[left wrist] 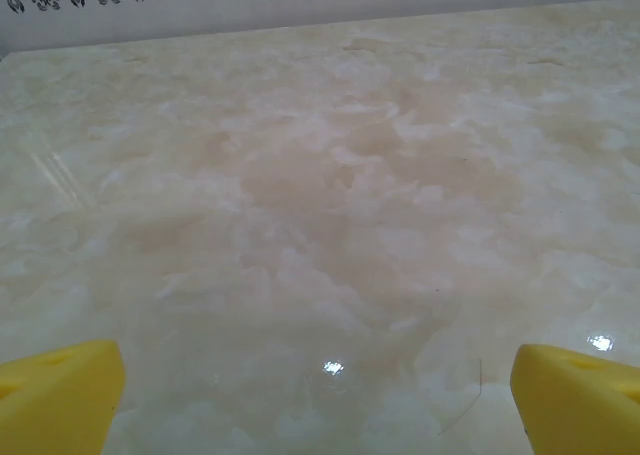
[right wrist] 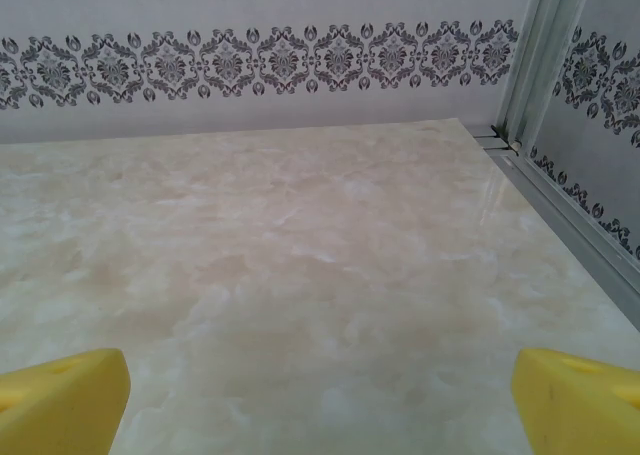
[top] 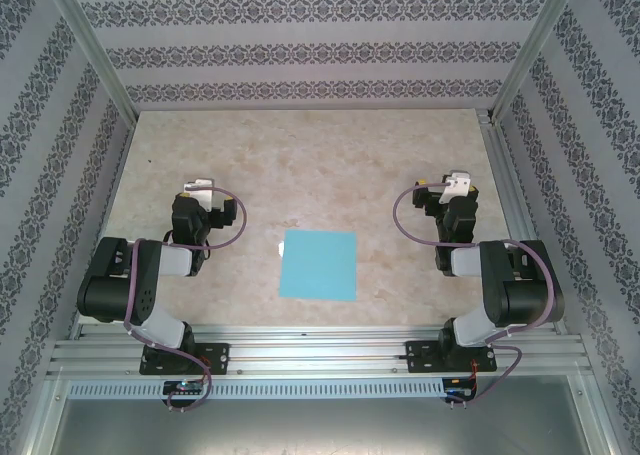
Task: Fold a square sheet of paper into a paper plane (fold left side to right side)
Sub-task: Pick up the square sheet of paper from the bottom-center of the table.
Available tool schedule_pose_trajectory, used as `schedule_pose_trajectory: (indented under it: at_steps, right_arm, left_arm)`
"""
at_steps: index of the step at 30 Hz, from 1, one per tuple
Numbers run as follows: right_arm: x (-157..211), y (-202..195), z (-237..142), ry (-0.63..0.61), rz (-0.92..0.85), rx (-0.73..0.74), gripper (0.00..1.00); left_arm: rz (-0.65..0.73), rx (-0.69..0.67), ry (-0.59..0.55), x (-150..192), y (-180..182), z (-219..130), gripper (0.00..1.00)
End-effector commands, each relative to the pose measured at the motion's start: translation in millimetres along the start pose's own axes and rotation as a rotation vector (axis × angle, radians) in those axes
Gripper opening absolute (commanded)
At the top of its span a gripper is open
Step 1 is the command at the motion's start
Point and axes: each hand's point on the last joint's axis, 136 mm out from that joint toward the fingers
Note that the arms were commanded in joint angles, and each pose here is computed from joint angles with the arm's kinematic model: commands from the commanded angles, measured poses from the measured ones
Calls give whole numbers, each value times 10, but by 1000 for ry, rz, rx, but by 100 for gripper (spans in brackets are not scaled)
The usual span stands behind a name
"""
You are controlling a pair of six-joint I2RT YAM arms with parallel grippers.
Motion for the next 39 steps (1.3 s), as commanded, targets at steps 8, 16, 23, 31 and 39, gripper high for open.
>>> schedule_pose_trajectory:
  at_steps: [8, 16, 23, 31, 39]
  right_arm:
    - [-24, -38, 5, -16, 11, 7, 98]
    - [-36, -78, -14, -30, 31, 8, 98]
    - [-382, -329, -295, 12, 90, 93, 98]
    - [-485, 148, -818, 330, 321, -100, 98]
    - [-134, 1338, -1280, 610, 251, -375, 97]
  left_arm:
    - [7, 20, -38, -144, -29, 12, 100]
    - [5, 20, -43, -196, -35, -3, 100]
    - [-135, -43, 59, -838, -129, -403, 100]
    - [-480, 227, 564, -392, -1002, -821, 99]
    - [-394, 504, 933, 418, -1966, -1622, 89]
Point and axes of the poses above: each hand's point on the last joint's axis, 136 mm out from that joint toward the fingers, its own z axis out along the fingers, its own y axis along the line the jaws close on, x = y × z, and after that the axes turned 15 degrees about -z, right-handed
